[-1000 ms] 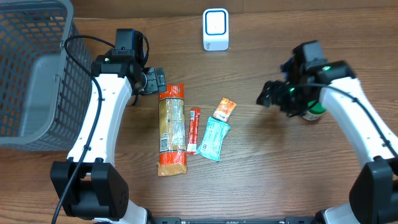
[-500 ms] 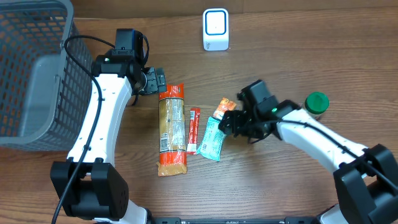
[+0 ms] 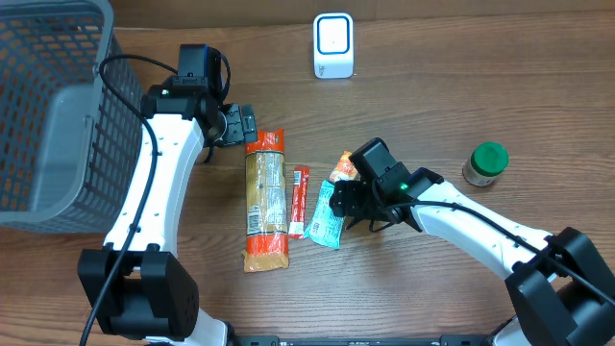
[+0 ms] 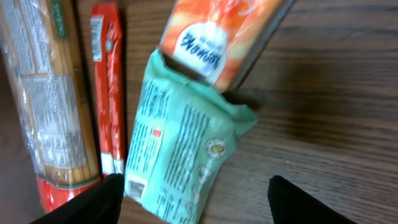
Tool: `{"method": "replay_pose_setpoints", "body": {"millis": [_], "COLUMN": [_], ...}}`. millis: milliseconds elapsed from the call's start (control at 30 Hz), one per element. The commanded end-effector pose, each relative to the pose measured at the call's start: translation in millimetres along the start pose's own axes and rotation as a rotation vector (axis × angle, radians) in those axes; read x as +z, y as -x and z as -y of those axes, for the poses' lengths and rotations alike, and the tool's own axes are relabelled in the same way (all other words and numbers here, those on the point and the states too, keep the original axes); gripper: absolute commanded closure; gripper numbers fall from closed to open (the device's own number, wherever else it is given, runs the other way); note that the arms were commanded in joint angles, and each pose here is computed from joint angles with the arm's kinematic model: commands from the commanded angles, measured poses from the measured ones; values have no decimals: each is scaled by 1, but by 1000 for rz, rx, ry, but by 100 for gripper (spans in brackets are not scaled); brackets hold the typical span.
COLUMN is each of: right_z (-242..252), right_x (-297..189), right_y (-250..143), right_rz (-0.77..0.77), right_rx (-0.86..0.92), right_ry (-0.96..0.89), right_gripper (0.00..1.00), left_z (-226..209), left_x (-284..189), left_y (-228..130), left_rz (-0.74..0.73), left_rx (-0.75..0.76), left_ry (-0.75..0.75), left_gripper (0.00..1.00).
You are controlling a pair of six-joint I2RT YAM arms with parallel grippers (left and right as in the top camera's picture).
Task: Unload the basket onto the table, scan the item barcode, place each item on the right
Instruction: 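Move the right gripper over the orange snack pack and grasp it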
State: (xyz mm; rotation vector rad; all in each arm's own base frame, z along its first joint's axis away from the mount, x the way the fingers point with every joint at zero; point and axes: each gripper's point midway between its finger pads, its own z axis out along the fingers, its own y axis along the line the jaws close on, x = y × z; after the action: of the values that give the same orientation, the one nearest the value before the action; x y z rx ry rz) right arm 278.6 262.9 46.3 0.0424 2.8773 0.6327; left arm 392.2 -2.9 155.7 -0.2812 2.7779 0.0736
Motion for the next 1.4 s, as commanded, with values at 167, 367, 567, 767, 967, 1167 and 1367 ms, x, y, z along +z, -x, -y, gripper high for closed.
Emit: {"method": "replay_pose_setpoints", "body": {"millis": [167, 367, 567, 767, 967, 1167, 1367], "right_z": [4, 6, 12, 16, 23, 23, 25], "right_x": [0, 7, 22, 28, 24, 24, 24], "right_y": [30, 40, 42, 54, 64, 64, 64], "right_rz": [155, 198, 203, 260, 324, 328, 333], "right_rx": [58, 90, 115, 160, 194, 221, 247], "right_ry": [-36, -48, -62, -76, -113, -111, -115], "right_gripper": [55, 64, 59, 59, 59, 59, 60], "left_z": [-1, -1, -1, -1, -1, -1, -1], "left_x": [-8, -8, -8, -8, -8, -8, -8], "left_y": [6, 6, 6, 6, 6, 6, 6], "left_rz": [29, 29, 29, 29, 29, 29, 29], "left_rx": [2, 2, 2, 2, 2, 2, 2], "left_ry": [4, 4, 4, 4, 4, 4, 4], "left_gripper": [0, 0, 0, 0, 0, 0, 0]}}
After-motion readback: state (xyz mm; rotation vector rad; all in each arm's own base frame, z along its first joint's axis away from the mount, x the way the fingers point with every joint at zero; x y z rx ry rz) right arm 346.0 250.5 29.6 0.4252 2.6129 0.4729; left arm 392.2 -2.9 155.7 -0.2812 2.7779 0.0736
